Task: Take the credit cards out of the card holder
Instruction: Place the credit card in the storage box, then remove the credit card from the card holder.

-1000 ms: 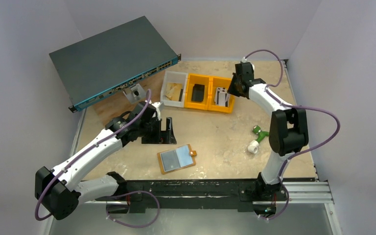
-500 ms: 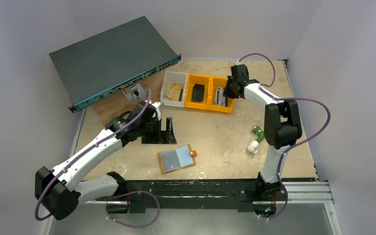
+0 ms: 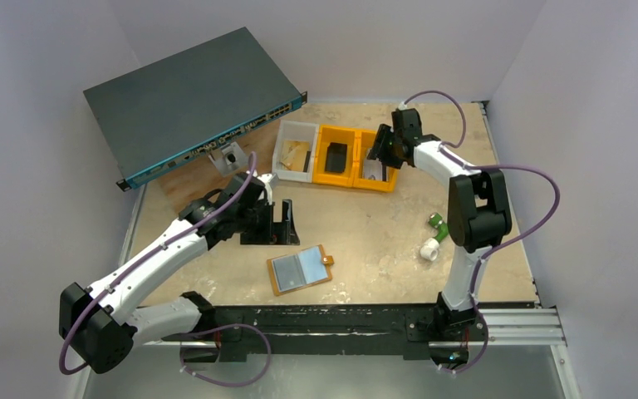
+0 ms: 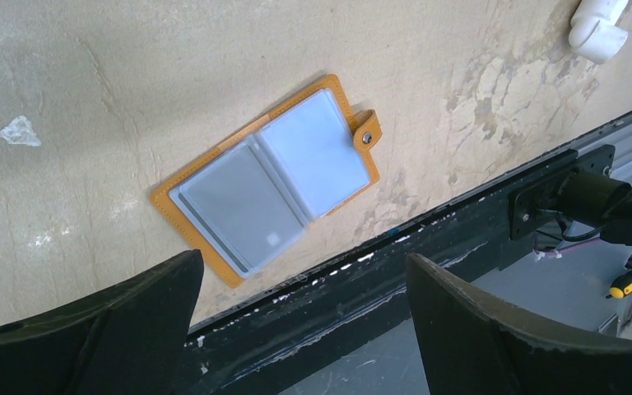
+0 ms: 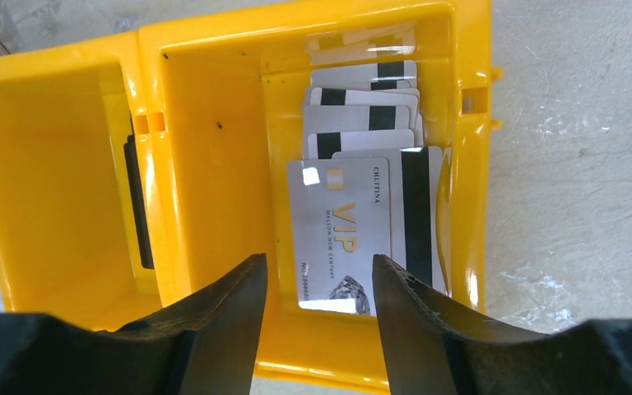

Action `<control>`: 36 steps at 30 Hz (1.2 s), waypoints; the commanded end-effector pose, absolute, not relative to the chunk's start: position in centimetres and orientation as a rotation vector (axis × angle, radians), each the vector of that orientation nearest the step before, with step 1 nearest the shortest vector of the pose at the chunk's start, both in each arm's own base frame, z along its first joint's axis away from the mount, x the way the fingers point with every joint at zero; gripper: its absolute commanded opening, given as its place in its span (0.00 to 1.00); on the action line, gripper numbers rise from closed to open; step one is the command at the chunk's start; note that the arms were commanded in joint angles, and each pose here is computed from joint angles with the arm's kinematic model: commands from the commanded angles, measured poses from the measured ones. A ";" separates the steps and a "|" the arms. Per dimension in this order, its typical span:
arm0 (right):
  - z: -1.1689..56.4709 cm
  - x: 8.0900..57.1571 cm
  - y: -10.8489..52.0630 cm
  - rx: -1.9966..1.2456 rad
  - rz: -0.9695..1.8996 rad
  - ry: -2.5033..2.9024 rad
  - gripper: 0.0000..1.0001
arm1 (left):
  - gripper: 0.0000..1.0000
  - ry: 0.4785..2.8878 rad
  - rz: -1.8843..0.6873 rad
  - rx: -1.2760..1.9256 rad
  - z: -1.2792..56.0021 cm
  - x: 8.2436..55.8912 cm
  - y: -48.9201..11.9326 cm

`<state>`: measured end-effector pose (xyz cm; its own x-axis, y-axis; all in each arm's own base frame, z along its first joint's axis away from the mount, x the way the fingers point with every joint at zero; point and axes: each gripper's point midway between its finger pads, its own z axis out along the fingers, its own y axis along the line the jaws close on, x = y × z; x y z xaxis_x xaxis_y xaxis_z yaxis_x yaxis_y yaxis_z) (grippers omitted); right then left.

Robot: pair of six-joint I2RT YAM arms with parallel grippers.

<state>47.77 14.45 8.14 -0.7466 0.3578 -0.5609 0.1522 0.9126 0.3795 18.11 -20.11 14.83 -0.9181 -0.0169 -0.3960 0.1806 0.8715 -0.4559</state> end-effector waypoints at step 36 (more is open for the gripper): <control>11.8 21.1 35.4 -0.351 0.677 2.407 0.47 | 0.94 2.745 -0.506 -0.443 8.2 18.5 -13.9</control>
